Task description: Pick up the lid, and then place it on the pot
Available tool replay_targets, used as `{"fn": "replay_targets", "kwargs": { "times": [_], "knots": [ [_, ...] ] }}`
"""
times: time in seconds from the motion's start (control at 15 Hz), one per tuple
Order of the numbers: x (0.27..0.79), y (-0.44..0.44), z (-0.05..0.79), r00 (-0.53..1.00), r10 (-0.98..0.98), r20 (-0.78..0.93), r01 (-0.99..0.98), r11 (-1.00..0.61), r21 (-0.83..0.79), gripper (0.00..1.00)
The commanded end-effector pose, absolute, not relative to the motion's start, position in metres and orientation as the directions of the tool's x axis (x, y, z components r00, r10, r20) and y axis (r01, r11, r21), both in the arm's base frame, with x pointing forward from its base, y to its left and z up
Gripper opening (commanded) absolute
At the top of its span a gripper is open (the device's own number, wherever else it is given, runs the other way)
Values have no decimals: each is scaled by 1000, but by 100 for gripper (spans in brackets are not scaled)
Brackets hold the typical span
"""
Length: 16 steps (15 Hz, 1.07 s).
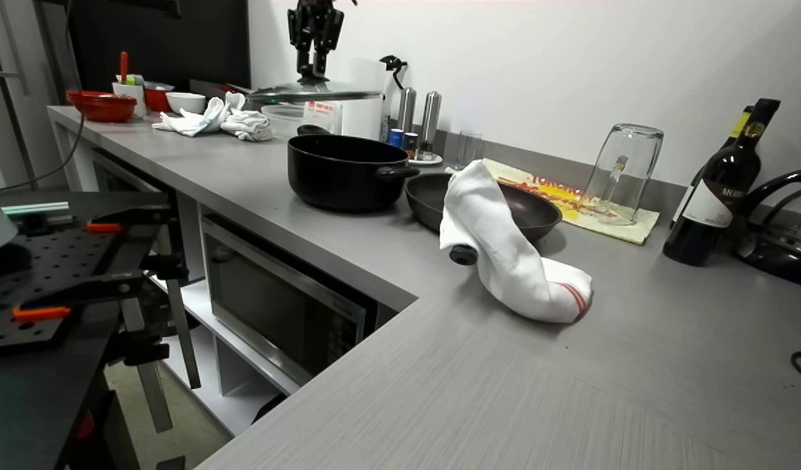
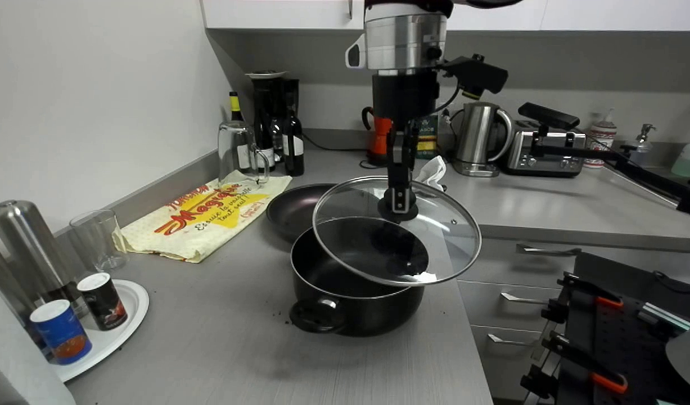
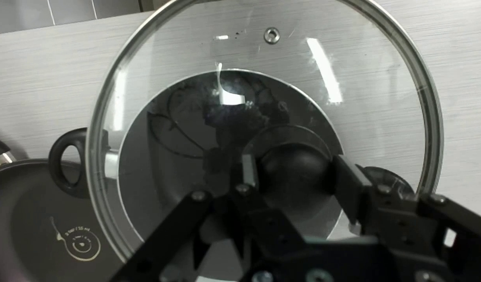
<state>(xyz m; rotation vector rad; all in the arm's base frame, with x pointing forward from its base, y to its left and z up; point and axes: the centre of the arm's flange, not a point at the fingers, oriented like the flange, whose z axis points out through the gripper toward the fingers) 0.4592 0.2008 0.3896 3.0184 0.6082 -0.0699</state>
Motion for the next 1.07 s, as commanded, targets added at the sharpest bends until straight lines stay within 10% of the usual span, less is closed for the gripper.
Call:
{"fn": "replay_targets", "kwargs": {
  "times": [0.0,1.0],
  "knots": [
    [502,194,396,923,377,-80,381,-923,48,25],
    [564,186,345,923,363,-132,364,-931,-14,25]
  ]
}}
